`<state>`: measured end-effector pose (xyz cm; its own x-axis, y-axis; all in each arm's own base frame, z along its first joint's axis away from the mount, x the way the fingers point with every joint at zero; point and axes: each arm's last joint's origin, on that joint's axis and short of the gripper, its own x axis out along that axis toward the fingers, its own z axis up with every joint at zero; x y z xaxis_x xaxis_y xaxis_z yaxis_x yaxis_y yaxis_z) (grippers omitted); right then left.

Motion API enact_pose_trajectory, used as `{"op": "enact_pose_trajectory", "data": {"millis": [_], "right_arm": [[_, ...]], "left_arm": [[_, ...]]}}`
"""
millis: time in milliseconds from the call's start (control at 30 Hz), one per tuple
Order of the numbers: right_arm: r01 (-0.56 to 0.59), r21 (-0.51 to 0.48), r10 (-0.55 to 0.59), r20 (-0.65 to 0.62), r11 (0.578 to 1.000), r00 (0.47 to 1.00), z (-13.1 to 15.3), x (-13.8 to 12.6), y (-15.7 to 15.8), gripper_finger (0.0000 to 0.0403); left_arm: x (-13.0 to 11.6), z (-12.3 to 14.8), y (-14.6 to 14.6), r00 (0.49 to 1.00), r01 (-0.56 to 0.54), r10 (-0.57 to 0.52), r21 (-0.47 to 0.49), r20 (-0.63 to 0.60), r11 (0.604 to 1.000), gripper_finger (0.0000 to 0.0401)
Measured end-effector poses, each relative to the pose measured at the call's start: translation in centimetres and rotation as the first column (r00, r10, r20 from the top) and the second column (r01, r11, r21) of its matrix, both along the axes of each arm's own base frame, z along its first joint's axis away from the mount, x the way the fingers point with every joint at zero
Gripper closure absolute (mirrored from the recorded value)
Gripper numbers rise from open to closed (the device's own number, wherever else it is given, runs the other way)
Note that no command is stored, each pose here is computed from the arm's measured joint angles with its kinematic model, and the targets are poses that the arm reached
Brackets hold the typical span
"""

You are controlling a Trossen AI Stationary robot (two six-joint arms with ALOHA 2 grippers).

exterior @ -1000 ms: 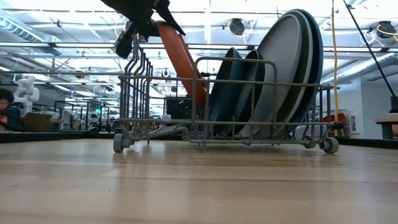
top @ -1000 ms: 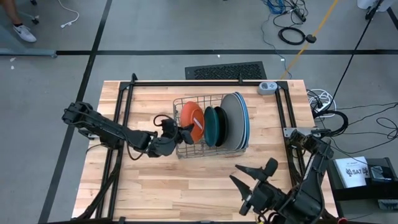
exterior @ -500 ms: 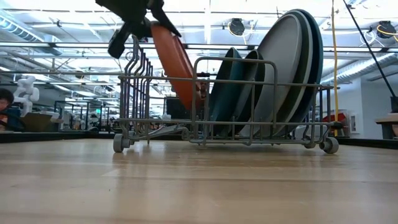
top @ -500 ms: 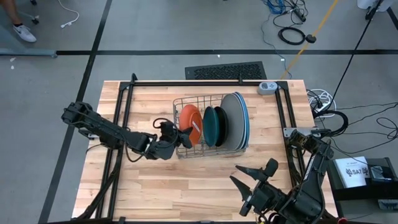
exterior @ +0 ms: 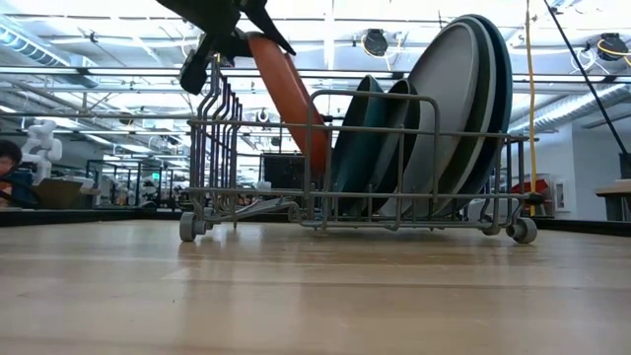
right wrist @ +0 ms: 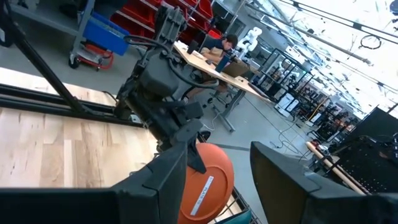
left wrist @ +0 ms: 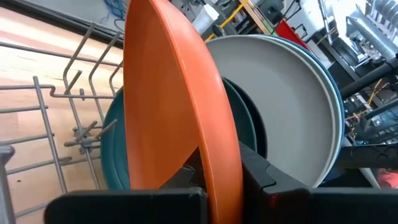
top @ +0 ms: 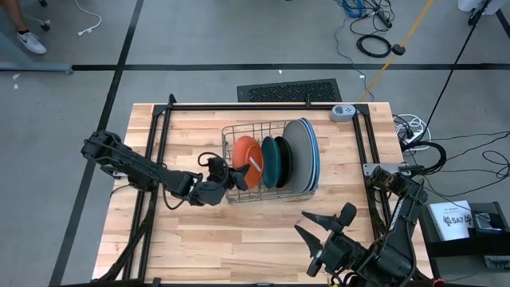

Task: Sort dishes
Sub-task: Put the orange plate into the dish rack

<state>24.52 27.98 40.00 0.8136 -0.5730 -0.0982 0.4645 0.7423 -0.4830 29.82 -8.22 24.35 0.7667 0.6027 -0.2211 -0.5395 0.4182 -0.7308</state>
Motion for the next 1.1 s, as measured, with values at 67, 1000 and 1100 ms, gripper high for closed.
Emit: {"op": "enact_pose_trajectory", "data": {"millis": [67, 1000, 1100], "right_arm": [[0.0, 0.0, 0.0, 0.0, 1.0, 1.0, 0.0, 0.0, 0.0, 0.0234], [0.001, 0.0, -0.001, 0.001, 1.0, 1.0, 0.0, 0.0, 0.0, 0.0234], [0.001, 0.0, -0.001, 0.001, 1.0, 1.0, 0.0, 0.0, 0.0, 0.0234]], "left_arm": [[0.0, 0.0, 0.0, 1.0, -0.003, 0.003, -0.008, 0.006, 1.0, 0.037], [1.2, -2.2, 0.1, 0.998, -0.02, 0.02, 0.014, -0.054, 1.0, 0.037], [1.2, -2.3, 0.2, 0.998, -0.039, 0.041, 0.025, -0.056, 0.999, 0.037]]}}
